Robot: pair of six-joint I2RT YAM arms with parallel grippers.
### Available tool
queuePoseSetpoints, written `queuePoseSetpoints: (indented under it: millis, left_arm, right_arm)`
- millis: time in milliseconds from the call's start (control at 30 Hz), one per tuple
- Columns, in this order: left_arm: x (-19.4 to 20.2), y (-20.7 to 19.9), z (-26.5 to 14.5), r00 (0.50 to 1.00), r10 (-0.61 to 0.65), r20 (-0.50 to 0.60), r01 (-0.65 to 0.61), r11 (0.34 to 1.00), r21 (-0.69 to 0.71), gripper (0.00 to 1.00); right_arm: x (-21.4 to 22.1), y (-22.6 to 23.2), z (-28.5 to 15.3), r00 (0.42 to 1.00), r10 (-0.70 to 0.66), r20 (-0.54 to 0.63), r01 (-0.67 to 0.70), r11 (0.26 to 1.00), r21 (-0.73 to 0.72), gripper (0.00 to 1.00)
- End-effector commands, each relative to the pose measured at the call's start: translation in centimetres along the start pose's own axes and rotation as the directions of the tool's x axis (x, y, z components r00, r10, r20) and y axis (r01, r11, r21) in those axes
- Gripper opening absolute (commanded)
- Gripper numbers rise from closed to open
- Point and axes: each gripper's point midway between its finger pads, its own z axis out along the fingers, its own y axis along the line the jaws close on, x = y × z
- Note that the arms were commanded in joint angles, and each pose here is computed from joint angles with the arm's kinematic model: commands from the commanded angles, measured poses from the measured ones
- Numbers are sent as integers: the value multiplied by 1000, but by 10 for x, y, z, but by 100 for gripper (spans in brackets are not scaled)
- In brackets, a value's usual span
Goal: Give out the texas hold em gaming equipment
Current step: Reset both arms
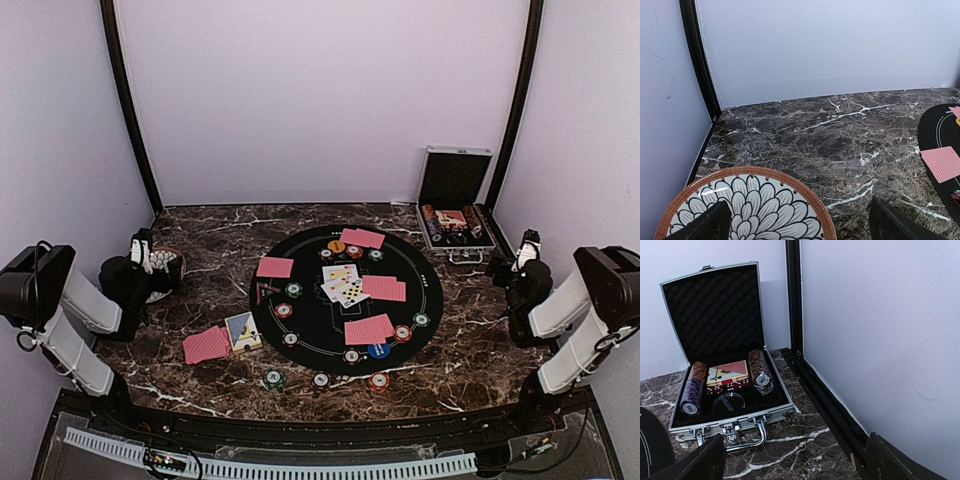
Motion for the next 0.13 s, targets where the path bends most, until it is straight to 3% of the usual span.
queuePoseSetpoints:
  millis: [0,100]
  left_arm:
    - [-6,0,2,1000,-1,14,1,1000,-4,99]
    - [-5,0,1,1000,-2,13,2,1000,-3,99]
  right_arm:
    - [-12,2,2,999,25,39,-25,1000,-8,98]
    - [-12,2,2,999,25,40,-24,1000,-10,99]
